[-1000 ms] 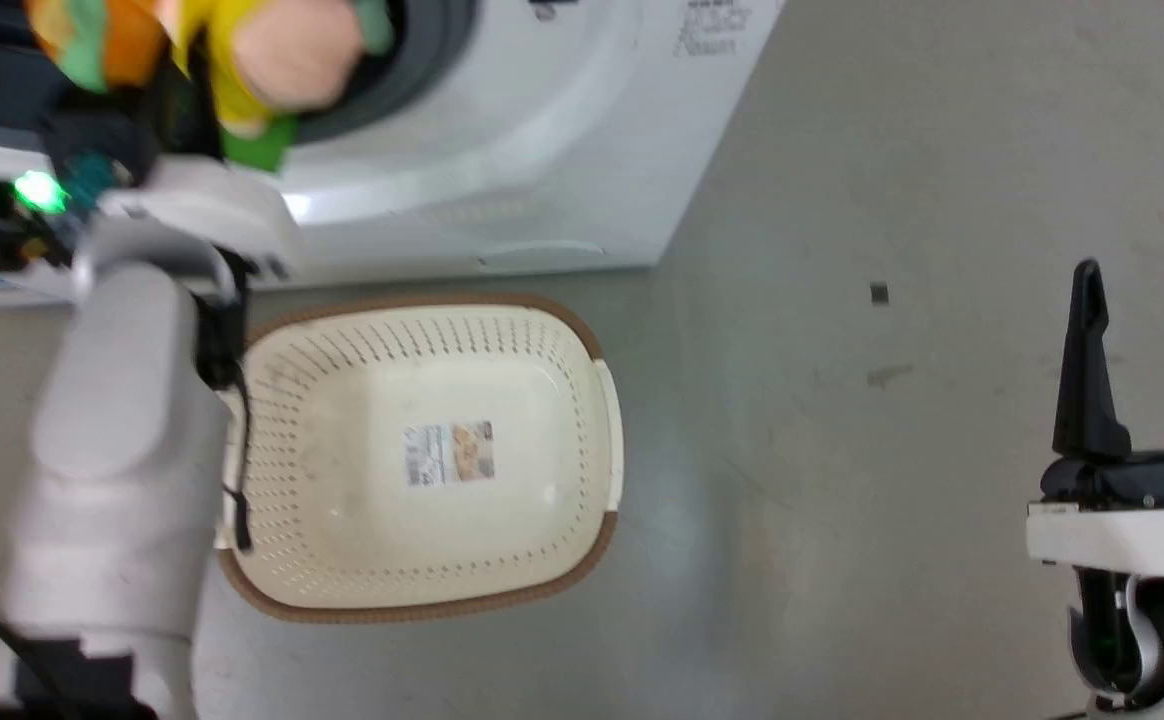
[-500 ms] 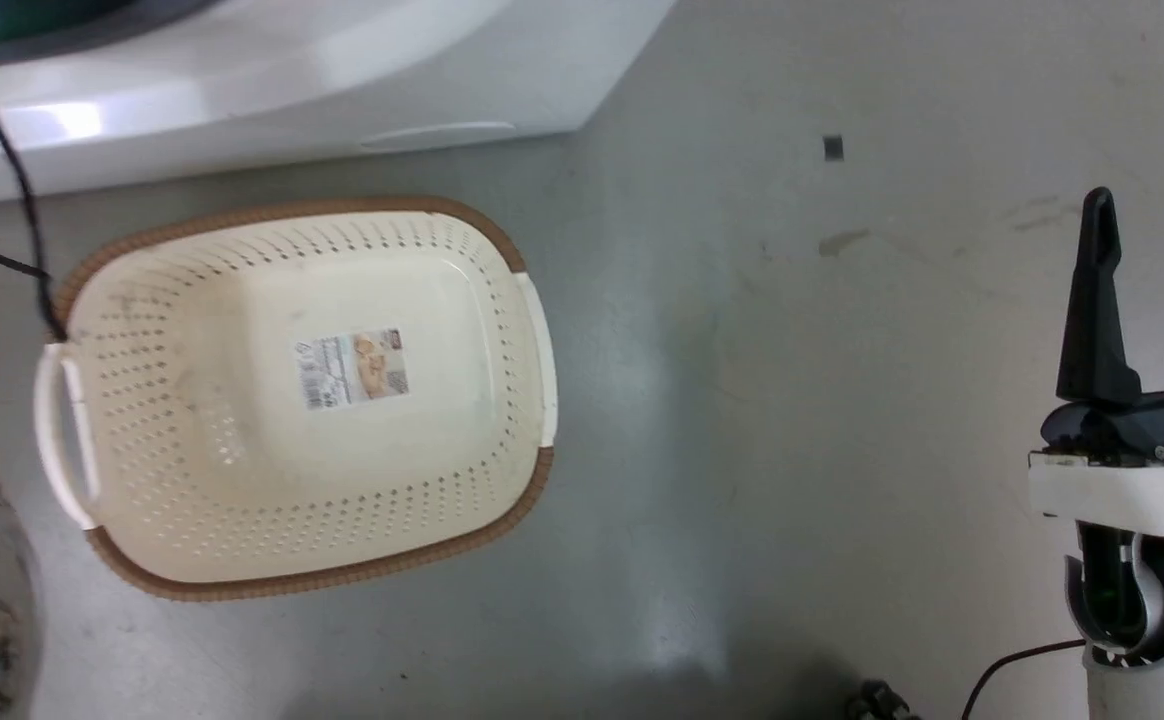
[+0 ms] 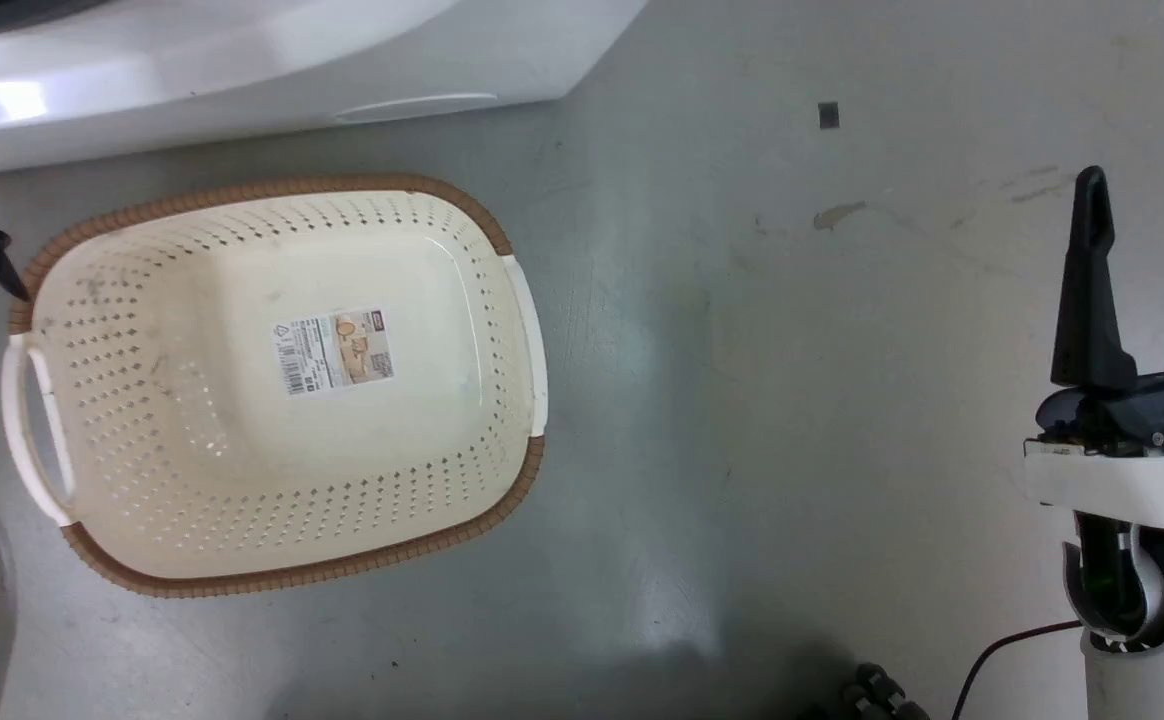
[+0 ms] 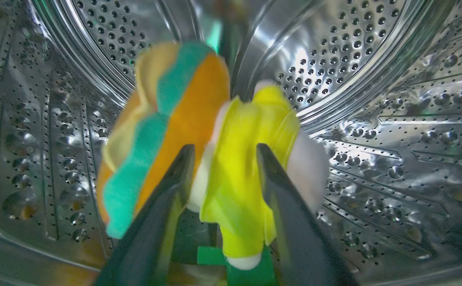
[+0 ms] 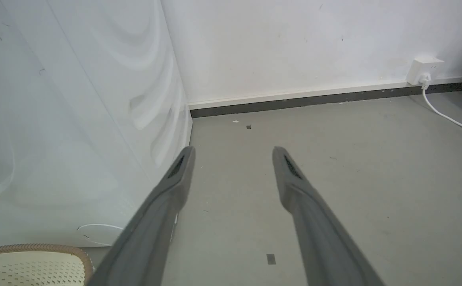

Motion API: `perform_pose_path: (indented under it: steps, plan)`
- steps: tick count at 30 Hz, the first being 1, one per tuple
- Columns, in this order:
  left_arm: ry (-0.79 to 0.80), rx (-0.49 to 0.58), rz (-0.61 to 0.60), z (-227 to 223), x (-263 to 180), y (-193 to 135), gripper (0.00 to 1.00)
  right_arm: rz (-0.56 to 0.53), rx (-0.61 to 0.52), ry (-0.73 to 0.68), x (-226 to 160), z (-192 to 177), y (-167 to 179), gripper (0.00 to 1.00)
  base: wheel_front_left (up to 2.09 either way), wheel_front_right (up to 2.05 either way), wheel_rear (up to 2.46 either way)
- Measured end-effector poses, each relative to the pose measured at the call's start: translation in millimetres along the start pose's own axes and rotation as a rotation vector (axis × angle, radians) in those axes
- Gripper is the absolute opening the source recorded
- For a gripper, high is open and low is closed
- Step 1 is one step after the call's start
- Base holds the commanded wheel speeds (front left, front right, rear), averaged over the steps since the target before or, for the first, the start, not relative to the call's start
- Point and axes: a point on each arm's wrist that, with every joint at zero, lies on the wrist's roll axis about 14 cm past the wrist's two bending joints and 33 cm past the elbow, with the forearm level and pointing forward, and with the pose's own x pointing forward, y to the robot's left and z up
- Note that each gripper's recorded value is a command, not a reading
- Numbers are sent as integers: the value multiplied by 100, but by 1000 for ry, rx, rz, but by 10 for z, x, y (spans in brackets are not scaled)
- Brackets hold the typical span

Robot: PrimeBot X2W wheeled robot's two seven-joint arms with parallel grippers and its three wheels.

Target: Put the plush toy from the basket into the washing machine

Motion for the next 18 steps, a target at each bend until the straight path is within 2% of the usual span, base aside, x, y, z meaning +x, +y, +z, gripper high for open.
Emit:
perform_pose_path:
  steps: [7,18]
  plan:
    - [8,-4,-1,90,-253,36,100,28,1,-38,-8,177,102,100,0,0,0]
    - [4,20,-43,297,-1096,9,100,83,-1,-102,-204,548,307,100,0,0,0]
